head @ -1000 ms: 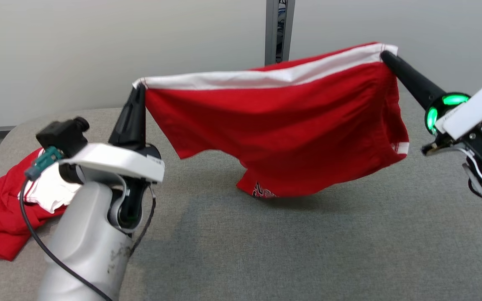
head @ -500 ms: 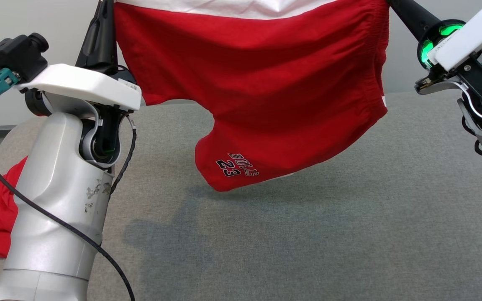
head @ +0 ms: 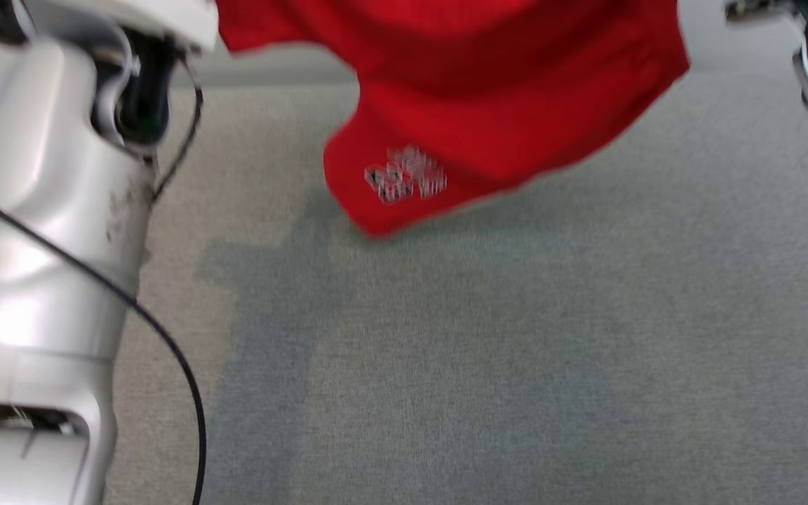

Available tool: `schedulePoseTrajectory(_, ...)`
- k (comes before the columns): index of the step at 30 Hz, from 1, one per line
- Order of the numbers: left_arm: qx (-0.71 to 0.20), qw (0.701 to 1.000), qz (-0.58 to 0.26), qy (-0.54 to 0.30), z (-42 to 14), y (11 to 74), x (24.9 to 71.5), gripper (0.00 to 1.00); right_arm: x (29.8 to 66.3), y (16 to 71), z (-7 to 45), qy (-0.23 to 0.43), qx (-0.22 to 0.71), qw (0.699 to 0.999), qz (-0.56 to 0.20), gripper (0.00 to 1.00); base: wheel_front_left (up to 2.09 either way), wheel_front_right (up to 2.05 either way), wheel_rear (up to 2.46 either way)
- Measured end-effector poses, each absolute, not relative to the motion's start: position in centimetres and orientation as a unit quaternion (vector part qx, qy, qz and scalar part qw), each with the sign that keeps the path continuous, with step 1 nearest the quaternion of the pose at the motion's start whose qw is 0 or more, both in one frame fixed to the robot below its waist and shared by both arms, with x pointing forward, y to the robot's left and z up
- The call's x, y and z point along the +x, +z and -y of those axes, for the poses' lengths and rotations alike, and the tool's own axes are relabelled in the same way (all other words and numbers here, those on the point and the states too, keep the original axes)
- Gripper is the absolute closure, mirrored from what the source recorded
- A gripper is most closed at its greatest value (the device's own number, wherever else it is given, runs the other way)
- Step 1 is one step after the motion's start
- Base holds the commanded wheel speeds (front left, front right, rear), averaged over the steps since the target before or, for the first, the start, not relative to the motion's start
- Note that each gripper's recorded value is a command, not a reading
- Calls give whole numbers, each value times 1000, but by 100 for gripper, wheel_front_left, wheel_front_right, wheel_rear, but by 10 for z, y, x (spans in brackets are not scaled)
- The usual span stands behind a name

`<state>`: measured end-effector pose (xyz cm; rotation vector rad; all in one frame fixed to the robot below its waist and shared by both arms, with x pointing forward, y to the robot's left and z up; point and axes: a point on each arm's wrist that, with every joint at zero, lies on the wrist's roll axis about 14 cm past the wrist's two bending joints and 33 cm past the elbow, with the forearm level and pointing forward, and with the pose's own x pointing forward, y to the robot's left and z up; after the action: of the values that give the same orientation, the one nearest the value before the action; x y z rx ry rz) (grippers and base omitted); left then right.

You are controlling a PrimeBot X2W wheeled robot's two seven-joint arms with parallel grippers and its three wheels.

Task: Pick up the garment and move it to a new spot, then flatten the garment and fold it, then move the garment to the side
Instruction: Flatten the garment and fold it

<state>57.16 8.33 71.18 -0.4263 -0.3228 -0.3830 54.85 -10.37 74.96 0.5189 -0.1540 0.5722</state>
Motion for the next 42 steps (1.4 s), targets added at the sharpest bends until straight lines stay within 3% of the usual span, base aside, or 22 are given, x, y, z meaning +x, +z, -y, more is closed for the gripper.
schedulePoseTrajectory(11,-233,936,204,-166,-82,726,664,100,642,741,104,228,144,942,197,100,0,0,0)
schedulePoseTrajectory(16,-239,938,187,-165,-78,691,690,100,673,742,125,194,131,942,241,100,0,0,0)
schedulePoseTrajectory(21,-235,947,153,-156,-81,633,700,100,690,657,108,194,141,952,191,100,0,0,0)
schedulePoseTrajectory(24,-217,957,109,-158,-78,583,695,100,691,599,99,195,156,959,136,100,0,0,0)
schedulePoseTrajectory(29,-217,959,68,-170,-67,542,681,100,685,549,109,180,175,965,83,100,0,0,0)
schedulePoseTrajectory(42,-214,960,-3,-180,-55,496,626,100,630,503,116,166,265,950,-4,100,0,0,0)
